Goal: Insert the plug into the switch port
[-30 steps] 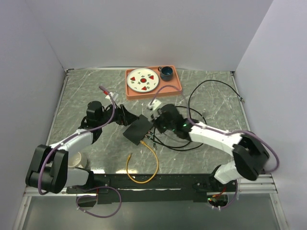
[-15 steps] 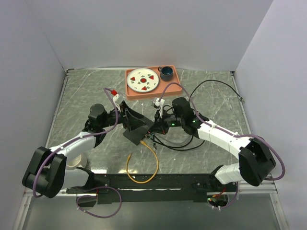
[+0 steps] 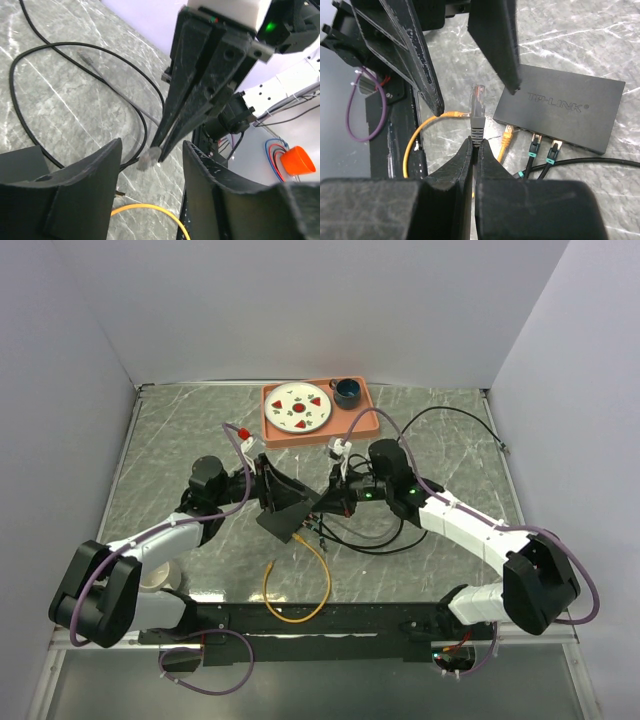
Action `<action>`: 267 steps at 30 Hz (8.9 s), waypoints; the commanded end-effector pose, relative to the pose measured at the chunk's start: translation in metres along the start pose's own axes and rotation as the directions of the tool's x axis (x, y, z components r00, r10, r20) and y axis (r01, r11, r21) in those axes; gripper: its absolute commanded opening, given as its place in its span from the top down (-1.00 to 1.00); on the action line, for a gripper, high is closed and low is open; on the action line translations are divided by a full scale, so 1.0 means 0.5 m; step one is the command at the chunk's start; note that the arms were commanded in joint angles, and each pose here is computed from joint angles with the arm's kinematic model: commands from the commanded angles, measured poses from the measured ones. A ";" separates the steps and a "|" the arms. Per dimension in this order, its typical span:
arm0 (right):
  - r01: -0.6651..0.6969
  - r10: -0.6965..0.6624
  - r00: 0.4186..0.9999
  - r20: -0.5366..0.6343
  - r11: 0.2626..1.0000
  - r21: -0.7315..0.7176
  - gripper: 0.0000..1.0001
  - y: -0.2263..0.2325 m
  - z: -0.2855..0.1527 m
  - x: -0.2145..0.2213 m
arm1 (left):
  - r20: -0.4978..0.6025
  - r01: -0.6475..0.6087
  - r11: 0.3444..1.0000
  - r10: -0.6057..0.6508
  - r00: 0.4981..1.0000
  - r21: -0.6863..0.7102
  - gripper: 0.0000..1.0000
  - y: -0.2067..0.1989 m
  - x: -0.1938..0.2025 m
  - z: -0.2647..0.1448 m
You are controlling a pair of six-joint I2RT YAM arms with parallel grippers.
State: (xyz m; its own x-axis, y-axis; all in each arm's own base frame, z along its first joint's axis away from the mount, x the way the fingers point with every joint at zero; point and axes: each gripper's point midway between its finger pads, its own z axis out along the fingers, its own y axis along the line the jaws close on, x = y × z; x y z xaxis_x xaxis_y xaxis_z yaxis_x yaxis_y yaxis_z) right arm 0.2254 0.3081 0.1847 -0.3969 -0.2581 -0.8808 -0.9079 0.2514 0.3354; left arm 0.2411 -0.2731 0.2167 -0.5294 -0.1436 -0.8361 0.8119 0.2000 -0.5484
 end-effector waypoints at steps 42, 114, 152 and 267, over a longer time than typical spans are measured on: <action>0.104 -0.176 0.982 0.074 0.818 0.566 -0.47 -0.093 -0.036 -0.097 | -0.013 0.169 0.944 -0.180 0.984 -0.282 0.98 0.056 -0.081 0.043; 0.017 0.016 0.998 -0.055 0.833 0.553 1.00 -0.170 0.026 0.074 | 0.065 0.170 0.680 -0.177 0.982 -0.713 -0.93 0.293 0.018 -0.078; 0.003 0.153 0.964 -0.217 0.812 0.583 1.00 -0.231 0.072 0.224 | 0.022 0.272 0.783 -0.314 0.949 -0.560 -0.98 0.359 0.115 -0.025; 0.105 -0.015 0.988 -0.154 0.794 0.599 1.00 -0.254 0.131 0.070 | -0.219 0.267 0.871 -0.380 0.899 -0.413 0.15 0.314 0.235 0.043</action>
State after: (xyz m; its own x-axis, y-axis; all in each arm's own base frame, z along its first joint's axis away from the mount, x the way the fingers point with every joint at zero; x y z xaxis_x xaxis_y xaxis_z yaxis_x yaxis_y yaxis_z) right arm 0.2901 0.2745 0.0234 -0.5602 -0.5398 -0.6283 -0.6721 0.7396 -0.0363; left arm 0.3581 -0.2442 0.0353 -0.7689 -0.1070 -0.6304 0.4216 0.6564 -0.6257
